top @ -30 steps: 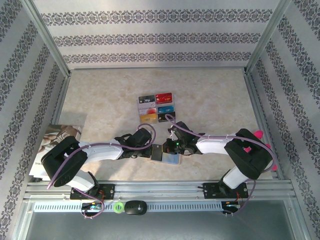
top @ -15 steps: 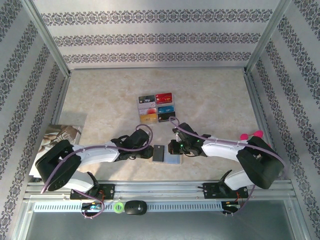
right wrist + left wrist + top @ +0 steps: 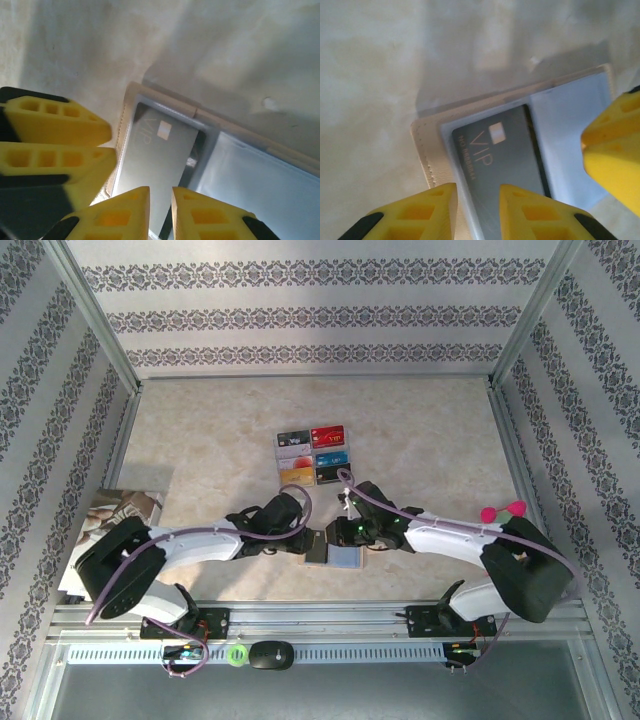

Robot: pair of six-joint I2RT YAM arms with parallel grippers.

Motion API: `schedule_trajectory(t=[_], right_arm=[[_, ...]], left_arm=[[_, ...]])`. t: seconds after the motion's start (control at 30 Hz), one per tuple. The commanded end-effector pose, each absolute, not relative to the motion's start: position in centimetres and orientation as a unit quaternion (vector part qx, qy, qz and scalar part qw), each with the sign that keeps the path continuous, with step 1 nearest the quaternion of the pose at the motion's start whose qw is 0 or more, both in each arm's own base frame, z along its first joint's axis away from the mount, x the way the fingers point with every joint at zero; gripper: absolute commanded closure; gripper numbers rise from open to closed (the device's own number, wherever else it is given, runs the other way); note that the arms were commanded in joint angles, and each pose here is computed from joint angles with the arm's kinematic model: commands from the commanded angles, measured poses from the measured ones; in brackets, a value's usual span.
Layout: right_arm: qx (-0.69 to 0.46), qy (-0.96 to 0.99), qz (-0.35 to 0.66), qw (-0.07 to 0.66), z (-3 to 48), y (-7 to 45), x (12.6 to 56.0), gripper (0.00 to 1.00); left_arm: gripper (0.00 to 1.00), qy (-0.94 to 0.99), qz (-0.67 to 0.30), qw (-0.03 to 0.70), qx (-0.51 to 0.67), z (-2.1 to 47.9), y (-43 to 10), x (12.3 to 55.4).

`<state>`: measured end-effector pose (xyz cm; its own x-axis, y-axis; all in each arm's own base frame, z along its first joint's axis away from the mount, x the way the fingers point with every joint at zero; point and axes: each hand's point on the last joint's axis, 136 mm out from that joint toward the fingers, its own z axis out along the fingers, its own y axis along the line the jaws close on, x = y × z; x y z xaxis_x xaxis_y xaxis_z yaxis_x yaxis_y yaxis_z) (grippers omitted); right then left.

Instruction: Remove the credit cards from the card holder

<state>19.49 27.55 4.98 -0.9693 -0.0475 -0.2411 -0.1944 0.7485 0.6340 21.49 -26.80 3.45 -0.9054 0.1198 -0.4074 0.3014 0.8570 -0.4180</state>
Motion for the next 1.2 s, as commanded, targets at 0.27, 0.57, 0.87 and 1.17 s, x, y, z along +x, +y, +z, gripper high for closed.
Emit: schedule_trajectory(t=[0.27, 0.57, 0.87, 1.17], right_arm=[[-0.029, 0.93, 0.361, 0.067, 3.9, 28.0, 18.4, 0.78], [0.002, 0.935, 0.35, 0.058, 2.9, 26.7, 18.1, 0.77], [0.021, 0.933, 0.356, 0.044, 2.3, 26.5, 18.2, 0.77], [0.025, 0.929, 0.366, 0.038, 2.2, 26.9, 18.3, 0.82]], left_arm=[[0.78, 0.954, -0.233, 0.155, 0.105, 1.1, -27.0, 20.7], [0.81, 0.957, -0.233, 0.144, 0.093, 0.7, -26.6, 20.1], [0.82, 0.957, -0.231, 0.144, 0.096, 0.6, -26.6, 19.8], [0.83, 0.957, -0.233, 0.144, 0.097, 0.5, -26.7, 19.6]])
